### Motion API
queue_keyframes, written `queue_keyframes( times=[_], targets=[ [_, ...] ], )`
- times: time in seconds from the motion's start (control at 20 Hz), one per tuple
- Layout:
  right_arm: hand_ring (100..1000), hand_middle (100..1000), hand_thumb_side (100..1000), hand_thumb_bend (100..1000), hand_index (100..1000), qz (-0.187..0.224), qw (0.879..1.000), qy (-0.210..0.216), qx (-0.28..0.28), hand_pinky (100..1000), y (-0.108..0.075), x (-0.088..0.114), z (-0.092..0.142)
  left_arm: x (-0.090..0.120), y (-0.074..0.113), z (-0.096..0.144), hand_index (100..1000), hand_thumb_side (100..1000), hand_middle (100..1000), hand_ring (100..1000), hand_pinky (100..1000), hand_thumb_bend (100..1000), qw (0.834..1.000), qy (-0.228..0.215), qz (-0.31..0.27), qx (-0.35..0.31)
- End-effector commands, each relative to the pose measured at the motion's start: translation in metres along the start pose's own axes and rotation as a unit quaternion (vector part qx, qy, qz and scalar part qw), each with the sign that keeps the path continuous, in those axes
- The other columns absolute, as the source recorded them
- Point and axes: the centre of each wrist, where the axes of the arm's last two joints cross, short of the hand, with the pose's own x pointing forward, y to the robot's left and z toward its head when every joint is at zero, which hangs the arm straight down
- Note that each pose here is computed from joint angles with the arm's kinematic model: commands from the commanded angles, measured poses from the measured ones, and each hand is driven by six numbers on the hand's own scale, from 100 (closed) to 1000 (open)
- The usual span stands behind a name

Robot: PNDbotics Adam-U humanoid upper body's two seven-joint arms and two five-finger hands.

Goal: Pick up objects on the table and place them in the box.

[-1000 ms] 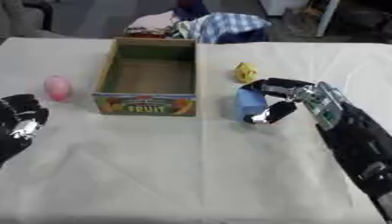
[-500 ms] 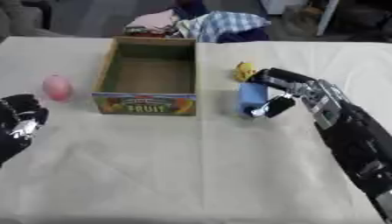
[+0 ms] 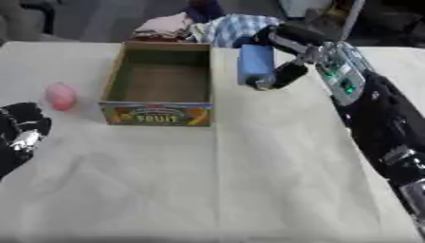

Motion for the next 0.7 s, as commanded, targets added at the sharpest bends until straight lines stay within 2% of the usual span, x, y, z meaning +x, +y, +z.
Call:
queue_keyframes(
  times=[0.05, 0.4, 0.7],
  targets=[
    [641, 378, 230, 373, 624, 0.009, 1.000, -0.005, -0.017, 666, -0.009, 0.012, -0.023, 0.008, 0.003, -0.005, 753, 350, 661, 747, 752, 430, 1.000, -0.016, -0.006, -0.008],
    [643, 399, 256, 349, 647, -0.011, 1.000, 0.001, -0.014, 669, 0.027, 0.044, -0.078, 0.014, -0.004, -0.010, 753, 347, 662, 748, 752, 429, 0.999, -0.029, 0.002, -0.026],
    [652, 453, 273, 339, 697, -0.007, 0.999, 0.023, -0.022, 673, 0.051, 0.065, -0.102, 0.018, -0.008, -0.015, 753, 349, 662, 748, 752, 429, 0.999, -0.038, 0.007, -0.037]
  ],
)
